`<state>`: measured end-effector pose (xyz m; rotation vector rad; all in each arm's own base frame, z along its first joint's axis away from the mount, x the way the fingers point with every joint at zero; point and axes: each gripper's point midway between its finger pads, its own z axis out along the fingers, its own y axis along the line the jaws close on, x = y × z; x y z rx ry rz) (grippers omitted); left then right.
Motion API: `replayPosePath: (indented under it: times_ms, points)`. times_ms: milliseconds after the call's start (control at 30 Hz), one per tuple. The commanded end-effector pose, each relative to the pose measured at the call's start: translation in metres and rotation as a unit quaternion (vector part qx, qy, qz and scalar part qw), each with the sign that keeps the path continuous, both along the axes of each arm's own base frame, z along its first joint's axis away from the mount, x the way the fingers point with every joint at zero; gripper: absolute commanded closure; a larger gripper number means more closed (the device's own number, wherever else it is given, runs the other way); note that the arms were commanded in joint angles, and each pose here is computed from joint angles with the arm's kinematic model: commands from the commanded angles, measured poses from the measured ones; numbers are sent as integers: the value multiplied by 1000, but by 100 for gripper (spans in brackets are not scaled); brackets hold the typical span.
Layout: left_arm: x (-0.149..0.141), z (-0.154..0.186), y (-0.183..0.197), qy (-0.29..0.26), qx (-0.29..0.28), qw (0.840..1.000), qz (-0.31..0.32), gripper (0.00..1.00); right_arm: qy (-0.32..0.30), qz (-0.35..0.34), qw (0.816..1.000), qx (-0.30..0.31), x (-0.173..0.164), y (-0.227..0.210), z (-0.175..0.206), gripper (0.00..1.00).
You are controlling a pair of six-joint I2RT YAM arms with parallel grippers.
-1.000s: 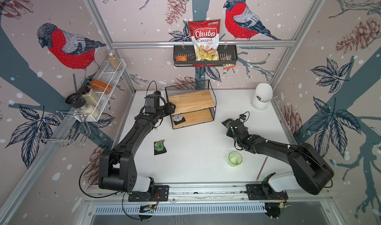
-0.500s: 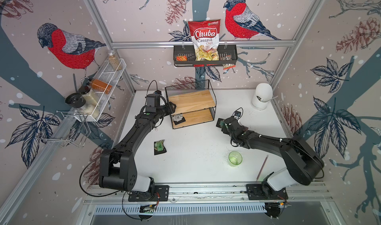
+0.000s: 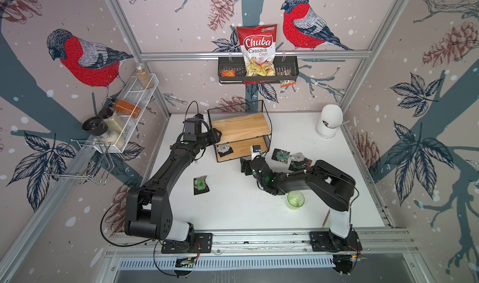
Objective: Remove the tea bags from the shelf
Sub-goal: Pick up the tea bag from the shelf.
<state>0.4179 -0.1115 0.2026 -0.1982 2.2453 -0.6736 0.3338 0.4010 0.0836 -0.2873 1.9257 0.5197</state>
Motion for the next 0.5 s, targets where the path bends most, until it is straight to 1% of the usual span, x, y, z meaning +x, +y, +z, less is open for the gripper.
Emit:
replayPosePath:
  times_ms: [0, 167, 300, 367, 467]
  points:
    - [1, 1, 1, -3, 5, 1000, -1, 49, -84, 13, 996, 38, 15, 36, 30, 18]
    - [3, -1, 0, 0, 5, 1000, -3, 49, -65, 4, 998, 5, 34, 64, 2, 17]
    - [3, -2, -1, 1, 4, 1000, -4, 49, -66, -12, 998, -12, 38, 69, -10, 14]
    - [3, -3, -1, 2, 5, 1000, -4, 49, -68, -17, 997, -27, 39, 72, -15, 10]
    - [2, -5, -1, 4, 5, 1000, -4, 49, -71, -30, 996, -49, 38, 73, -26, 10]
